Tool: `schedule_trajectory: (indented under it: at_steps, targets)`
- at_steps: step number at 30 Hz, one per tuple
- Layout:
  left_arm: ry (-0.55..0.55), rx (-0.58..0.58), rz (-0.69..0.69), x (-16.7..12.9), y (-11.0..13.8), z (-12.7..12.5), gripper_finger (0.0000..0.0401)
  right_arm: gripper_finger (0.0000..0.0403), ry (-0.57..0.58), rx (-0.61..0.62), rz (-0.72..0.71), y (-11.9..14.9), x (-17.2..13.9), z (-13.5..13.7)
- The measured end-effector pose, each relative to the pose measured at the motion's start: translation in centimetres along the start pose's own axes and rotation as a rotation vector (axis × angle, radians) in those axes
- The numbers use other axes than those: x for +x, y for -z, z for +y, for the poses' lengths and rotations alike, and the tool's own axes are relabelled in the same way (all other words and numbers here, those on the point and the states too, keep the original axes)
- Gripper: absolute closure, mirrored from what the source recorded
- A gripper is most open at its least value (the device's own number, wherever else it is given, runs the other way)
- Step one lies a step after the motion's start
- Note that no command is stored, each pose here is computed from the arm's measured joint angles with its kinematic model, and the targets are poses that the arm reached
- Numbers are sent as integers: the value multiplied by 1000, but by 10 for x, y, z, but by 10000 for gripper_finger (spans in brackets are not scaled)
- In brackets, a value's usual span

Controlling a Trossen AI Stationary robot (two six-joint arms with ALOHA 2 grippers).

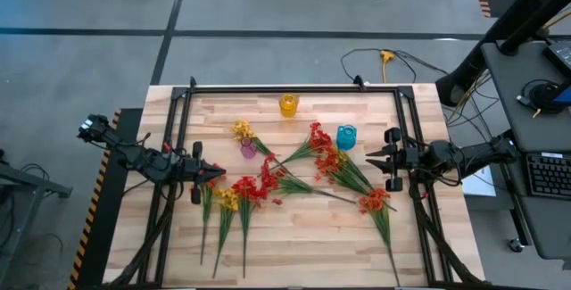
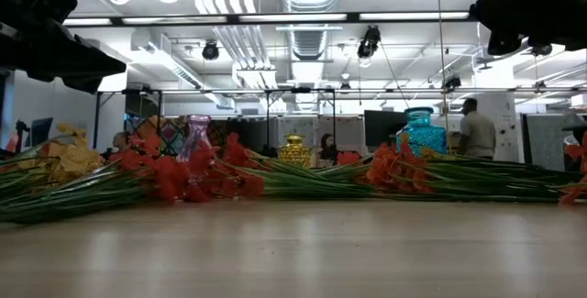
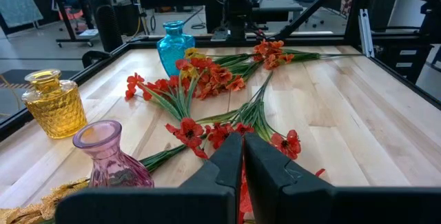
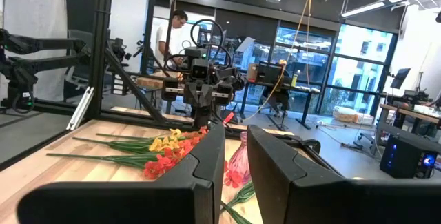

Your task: Sort flowers into vase by color

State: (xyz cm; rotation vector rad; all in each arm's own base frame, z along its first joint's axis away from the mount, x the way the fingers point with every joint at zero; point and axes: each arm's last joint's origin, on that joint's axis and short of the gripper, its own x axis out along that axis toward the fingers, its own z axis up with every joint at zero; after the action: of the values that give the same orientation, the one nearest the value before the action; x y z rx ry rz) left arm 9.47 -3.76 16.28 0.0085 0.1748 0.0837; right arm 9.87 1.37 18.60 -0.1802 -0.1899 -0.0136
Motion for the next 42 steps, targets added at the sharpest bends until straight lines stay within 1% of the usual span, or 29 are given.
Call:
schedule_trajectory:
  at_steps: [12,16,17,18,19,22,23,25,26,27,29,32,34,37,40,42]
  targets:
    - [0,9,0,0,0,0,401,346,0,0,0,0,0,0]
    - [-2,156,-3,0,0,0,401,346,0,0,0,0,0,0]
    - [-1,156,-23,0,-2,0,401,346,0,0,0,0,0,0]
    - [2,116,-63,0,-6,-1,401,346,0,0,0,0,0,0]
    - [5,49,-113,0,-11,-1,401,346,0,0,0,0,0,0]
    - [35,-240,-276,-4,-28,-1,401,346,2,13,-9,-1,0,0]
    - [46,-311,-327,-5,-34,0,401,346,0,69,-9,-1,0,0]
    - [67,-411,-432,-10,-45,2,401,346,-8,266,-8,-1,0,0]
    - [76,-448,-478,-12,-49,3,401,346,1,344,-8,-1,0,0]
    - [82,-474,-513,-14,-53,4,401,346,23,372,-11,-1,0,-1]
    - [90,-509,-561,-17,-60,6,401,346,84,391,-51,-4,0,-4]
    - [94,-530,-602,-22,-71,8,401,346,105,404,-97,-9,-1,-5]
    - [82,-495,-609,-23,-75,9,401,346,101,437,-101,-9,-1,-5]
    - [81,-492,-619,-25,-80,9,401,346,96,482,-73,-12,0,-6]
    - [87,-517,-630,-26,-84,10,401,346,57,504,-57,-24,0,-7]
    - [78,-490,-631,-27,-85,10,401,346,31,505,-45,-33,-1,-8]
